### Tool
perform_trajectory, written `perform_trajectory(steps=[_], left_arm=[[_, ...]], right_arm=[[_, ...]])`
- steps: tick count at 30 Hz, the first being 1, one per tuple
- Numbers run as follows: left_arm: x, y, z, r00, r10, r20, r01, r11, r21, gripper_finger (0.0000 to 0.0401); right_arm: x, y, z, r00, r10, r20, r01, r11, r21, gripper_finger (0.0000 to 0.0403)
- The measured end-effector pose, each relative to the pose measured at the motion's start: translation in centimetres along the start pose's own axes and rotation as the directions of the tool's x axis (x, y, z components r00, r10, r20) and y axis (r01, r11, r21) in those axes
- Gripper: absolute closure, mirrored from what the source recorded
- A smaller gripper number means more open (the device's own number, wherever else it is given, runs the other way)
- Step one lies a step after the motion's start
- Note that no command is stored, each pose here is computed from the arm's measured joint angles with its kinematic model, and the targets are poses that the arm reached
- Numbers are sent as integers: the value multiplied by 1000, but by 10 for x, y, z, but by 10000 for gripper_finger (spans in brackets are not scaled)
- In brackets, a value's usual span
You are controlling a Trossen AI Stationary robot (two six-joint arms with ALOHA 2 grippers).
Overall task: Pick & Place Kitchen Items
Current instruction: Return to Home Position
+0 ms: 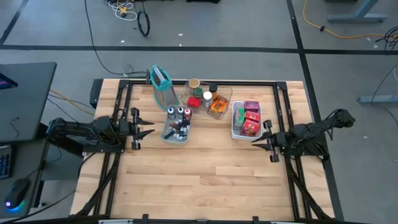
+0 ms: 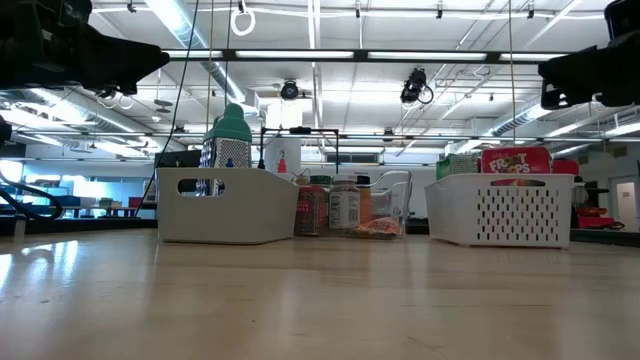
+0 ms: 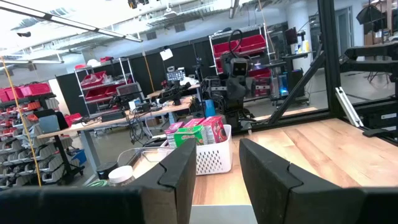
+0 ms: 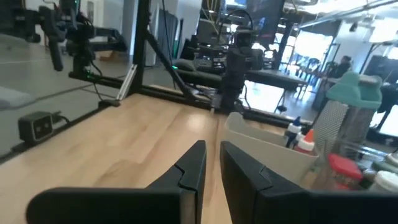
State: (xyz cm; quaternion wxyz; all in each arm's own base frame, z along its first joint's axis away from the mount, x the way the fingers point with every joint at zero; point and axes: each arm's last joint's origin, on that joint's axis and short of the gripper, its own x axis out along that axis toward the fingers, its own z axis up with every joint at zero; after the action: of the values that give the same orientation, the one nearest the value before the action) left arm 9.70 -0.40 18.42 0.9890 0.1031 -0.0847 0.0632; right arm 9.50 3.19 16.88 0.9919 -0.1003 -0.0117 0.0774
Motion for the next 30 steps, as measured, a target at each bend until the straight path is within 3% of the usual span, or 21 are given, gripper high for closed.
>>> perform_trajectory(steps=[30], left_arm=[[0,0,0,1000,0,0,0,1000,0,271]], right_arm=[[0,1,0,999,36,-3,-36,999,10,344]])
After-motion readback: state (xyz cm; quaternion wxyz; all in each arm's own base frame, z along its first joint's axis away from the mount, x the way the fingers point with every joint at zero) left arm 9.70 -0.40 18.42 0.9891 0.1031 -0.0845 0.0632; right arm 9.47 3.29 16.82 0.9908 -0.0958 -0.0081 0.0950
